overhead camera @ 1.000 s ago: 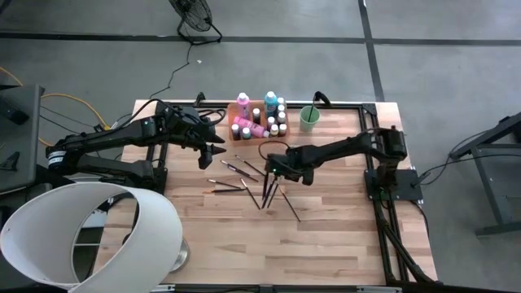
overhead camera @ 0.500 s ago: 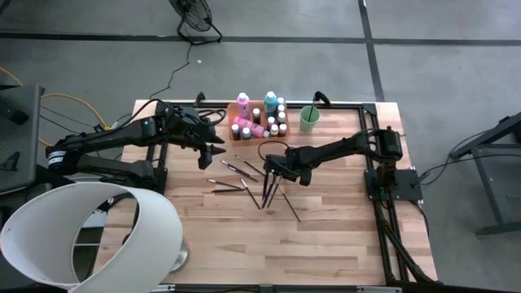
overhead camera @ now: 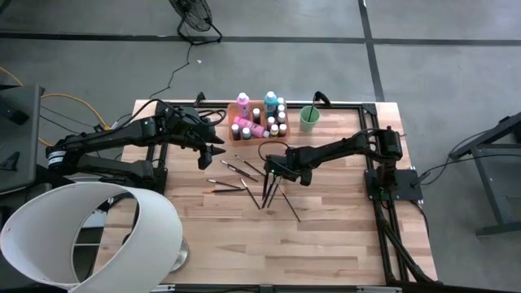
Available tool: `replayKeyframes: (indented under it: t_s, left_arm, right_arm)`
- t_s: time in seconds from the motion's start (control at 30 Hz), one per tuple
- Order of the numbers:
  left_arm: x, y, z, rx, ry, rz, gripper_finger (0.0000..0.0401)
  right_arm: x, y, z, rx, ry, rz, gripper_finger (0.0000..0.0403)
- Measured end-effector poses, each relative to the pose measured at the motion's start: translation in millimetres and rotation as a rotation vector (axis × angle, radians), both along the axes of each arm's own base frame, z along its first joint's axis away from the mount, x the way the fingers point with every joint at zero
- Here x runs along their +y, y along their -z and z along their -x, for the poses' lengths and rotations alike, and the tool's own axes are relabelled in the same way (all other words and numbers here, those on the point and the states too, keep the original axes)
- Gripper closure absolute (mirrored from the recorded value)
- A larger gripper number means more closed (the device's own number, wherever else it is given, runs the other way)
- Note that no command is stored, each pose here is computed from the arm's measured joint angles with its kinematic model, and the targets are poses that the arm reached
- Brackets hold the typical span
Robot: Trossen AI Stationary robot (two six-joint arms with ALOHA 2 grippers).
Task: Pick & Place Paint Supplies
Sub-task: Put the silver paint brush into the green cup
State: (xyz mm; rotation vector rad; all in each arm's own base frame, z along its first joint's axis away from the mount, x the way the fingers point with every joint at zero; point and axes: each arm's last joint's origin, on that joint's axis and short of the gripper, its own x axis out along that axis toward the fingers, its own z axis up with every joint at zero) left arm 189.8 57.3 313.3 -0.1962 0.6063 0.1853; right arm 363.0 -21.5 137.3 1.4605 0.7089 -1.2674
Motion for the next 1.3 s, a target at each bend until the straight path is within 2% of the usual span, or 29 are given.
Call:
replayKeyframes:
  t_s: [0.27, 0.67, 1.07, 1.3]
  left_arm:
    - [0, 0, 0, 0.000, 0.000, 0.000, 0.0240]
    - [0, 0, 0, 0.001, -0.004, -0.002, 0.0240]
    - [0, 0, 0, 0.001, -0.004, -0.002, 0.0240]
    - [0, 0, 0, 0.005, -0.003, 0.000, 0.0240]
  right_arm:
    - [0, 1, 1, 0.016, -0.031, -0.002, 0.0360]
    - [1, 1, 2, 0.031, -0.056, -0.001, 0.0395]
    - [0, -3, 1, 0.020, -0.103, 0.027, 0.0399]
    - [-2, -34, 10, -0.022, -0.131, 0.114, 0.0399]
